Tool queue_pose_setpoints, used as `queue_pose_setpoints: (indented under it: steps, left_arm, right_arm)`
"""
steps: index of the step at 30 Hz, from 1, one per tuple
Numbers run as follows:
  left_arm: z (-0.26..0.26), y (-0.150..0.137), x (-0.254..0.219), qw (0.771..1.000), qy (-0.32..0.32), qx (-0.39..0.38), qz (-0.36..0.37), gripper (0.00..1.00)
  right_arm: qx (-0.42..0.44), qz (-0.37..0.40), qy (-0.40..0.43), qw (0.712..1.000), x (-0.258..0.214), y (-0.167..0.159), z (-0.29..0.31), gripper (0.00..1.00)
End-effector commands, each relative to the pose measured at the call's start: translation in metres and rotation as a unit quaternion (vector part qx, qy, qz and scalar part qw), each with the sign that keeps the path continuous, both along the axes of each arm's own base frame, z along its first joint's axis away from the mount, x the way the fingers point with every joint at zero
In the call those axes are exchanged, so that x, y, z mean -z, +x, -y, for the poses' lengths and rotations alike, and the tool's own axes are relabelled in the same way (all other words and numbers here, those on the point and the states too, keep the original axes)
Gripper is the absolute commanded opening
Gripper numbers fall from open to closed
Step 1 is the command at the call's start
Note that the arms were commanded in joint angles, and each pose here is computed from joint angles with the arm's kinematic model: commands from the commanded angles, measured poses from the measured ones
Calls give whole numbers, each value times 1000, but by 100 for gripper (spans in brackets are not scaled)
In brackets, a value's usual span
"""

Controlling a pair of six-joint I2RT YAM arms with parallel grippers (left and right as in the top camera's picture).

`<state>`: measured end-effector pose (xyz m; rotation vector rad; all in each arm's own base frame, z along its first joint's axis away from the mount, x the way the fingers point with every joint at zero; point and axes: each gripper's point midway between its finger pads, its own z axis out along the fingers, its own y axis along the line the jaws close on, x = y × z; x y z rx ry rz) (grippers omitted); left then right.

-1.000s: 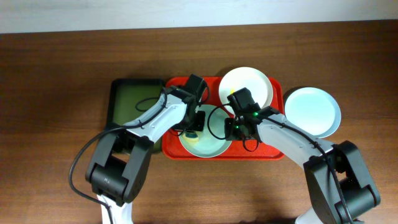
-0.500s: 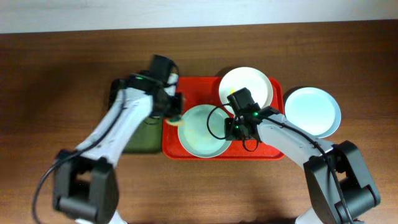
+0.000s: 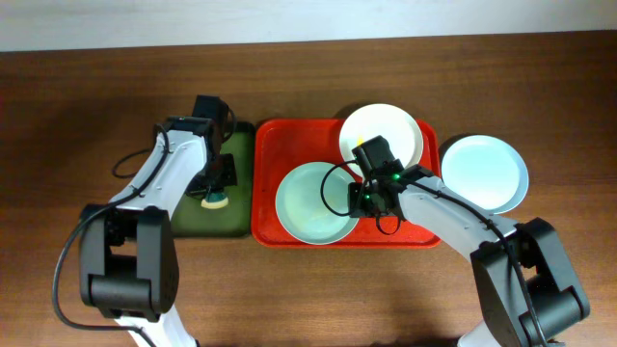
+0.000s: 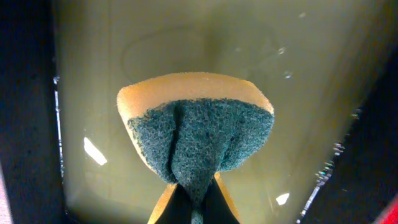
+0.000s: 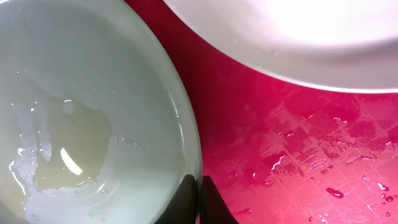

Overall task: Clean dirty plates on tray and stack at the side
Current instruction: 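Return the sponge to the black tray and raise the left arm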

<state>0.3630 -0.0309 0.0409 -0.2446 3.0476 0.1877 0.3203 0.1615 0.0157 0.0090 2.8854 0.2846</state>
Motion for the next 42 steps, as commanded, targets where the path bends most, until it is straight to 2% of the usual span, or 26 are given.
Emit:
queue_pose_setpoints:
  steps: [1,3,4,5,7,8,13,14,15,16,18,23,42]
  left_arm:
    - [-6,0,2,1000,9,3,-3,0]
    - [-6,-1,2,1000,9,3,-5,0]
    - [-6,-2,2,1000,8,3,-6,3]
    - [-2,-3,2,1000,-4,4,-9,13]
    - [8,-1,-7,999,-30,5,-8,42]
    - [10,5,-21,999,-36,6,6,49]
    - [10,44,-117,990,-51,4,131,54]
    - [6,48,-134,986,-54,-1,155,73]
    - [1,50,-148,983,-54,-7,173,82]
    - [-6,52,-159,981,-54,-15,188,86]
    - [-25,52,-168,978,-47,-35,202,100]
    - [-55,46,-166,978,-39,-72,193,99]
    - [-56,46,-166,978,-38,-73,193,99]
  right_arm:
    - [-5,2,7,1000,-3,1,-4,4]
    - [-5,2,7,1000,-3,1,-4,4]
    - [-5,2,7,1000,-3,1,-4,4]
    - [-5,2,7,1000,-3,1,-4,4]
    - [-5,1,7,1000,-3,1,-4,4]
    - [-5,2,7,1000,-3,1,-4,4]
    - [-5,1,6,1000,-3,0,-4,4]
    - [-5,1,6,1000,-3,0,-4,4]
    - [-5,1,6,1000,-3,0,-4,4]
    - [-5,1,6,1000,-3,0,-4,4]
    - [-5,1,6,1000,-3,0,-4,4]
    - [-5,2,7,1000,-3,1,-4,4]
    - [-3,3,-1,1000,-2,1,-2,4]
